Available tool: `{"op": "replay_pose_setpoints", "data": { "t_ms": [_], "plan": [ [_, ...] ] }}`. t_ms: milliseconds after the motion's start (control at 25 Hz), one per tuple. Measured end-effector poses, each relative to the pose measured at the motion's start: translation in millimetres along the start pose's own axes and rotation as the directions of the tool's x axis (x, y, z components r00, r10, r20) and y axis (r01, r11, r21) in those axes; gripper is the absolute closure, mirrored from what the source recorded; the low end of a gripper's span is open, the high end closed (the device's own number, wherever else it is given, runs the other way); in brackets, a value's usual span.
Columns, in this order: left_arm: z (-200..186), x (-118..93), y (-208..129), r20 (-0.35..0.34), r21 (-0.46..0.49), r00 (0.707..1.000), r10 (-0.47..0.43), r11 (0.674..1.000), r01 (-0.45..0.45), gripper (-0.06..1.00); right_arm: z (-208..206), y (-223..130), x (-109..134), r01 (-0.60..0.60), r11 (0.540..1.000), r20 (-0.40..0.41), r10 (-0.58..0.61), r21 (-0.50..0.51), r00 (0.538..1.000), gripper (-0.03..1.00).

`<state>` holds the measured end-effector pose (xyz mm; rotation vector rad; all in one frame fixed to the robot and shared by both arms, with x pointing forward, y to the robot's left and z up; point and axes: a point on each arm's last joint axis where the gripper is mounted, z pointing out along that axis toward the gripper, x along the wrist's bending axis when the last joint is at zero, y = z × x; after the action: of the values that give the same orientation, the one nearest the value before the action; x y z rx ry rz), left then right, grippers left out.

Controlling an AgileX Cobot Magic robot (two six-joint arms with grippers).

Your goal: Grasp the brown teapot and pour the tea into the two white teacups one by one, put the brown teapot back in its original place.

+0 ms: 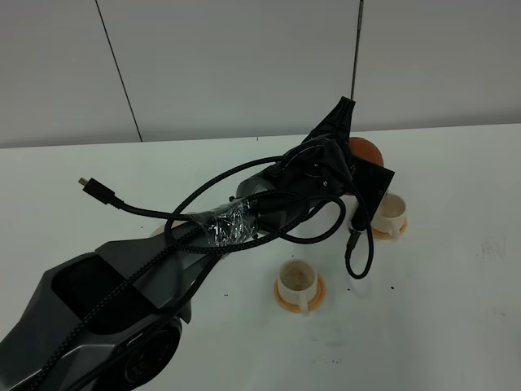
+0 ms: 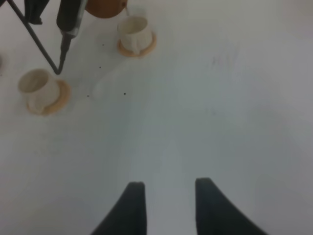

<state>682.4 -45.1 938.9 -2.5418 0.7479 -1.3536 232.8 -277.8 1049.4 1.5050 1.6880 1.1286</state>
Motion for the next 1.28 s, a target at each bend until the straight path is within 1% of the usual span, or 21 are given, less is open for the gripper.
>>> {"op": "replay_pose_setpoints", "data": {
  "t_ms": [400,720,960,1280],
  "plan": [
    [-2.2,3.8,2.2,-0.038,0.020,0.998,0.058,0.998,-0.058,0.77,0.0,0.0,0.0,0.000,1.000,0.000,0.000,0.000,1.000,0.72],
    [-2.3,4.8,2.7,-0.048,0.017,0.994,0.102,0.995,-0.102,0.77,0.0,0.0,0.0,0.000,1.000,0.000,0.000,0.000,1.000,0.72],
    [-2.4,6.2,3.9,-0.064,0.006,0.991,0.117,0.993,-0.117,0.77,0.0,0.0,0.0,0.000,1.000,0.000,0.000,0.000,1.000,0.72],
    [-2.4,6.7,4.0,-0.069,0.009,0.986,0.151,0.989,-0.151,0.77,0.0,0.0,0.0,0.000,1.000,0.000,0.000,0.000,1.000,0.72]
  ]
}}
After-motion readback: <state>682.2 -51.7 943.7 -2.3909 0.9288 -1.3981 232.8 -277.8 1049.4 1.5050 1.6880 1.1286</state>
